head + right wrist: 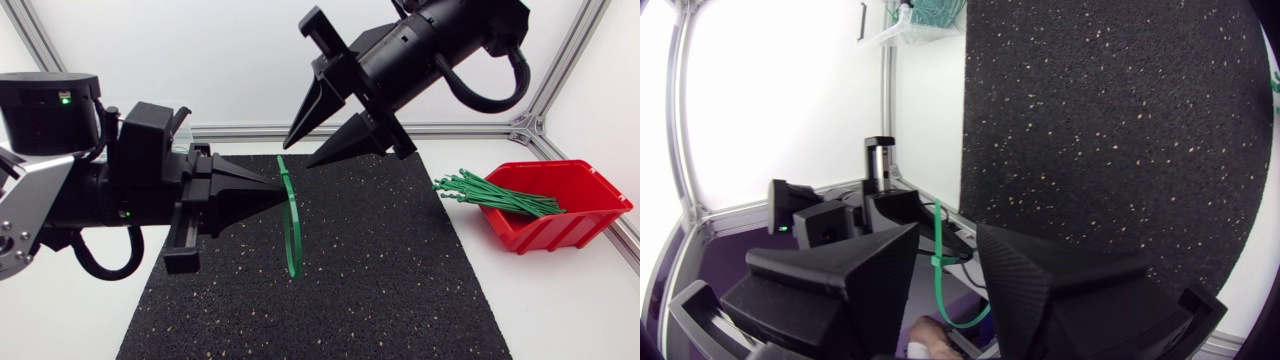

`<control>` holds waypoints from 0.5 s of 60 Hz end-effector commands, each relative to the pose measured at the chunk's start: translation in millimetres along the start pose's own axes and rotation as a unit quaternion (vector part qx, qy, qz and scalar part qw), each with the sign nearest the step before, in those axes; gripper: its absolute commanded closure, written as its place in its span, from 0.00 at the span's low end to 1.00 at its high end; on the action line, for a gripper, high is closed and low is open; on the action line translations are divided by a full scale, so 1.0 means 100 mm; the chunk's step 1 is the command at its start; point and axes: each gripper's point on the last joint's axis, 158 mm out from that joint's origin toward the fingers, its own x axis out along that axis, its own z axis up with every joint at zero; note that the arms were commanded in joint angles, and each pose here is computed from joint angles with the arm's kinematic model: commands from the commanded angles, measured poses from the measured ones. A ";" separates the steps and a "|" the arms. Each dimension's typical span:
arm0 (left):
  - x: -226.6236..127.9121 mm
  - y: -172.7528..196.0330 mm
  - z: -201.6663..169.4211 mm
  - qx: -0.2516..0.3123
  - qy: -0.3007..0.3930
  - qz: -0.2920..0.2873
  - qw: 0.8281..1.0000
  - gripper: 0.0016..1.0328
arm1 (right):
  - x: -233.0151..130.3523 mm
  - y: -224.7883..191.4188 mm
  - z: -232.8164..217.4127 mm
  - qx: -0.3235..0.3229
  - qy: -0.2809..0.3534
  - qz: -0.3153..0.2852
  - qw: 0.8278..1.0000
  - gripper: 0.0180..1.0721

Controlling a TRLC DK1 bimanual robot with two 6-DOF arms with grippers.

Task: Take a green cable tie from the red box, thread the tail through the head to close it, then place it in the transparent bin on the left.

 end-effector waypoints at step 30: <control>-0.84 1.52 -0.11 0.037 0.159 0.316 0.935 0.97 | -0.19 -1.12 0.59 -0.030 -0.134 -0.287 0.948 0.06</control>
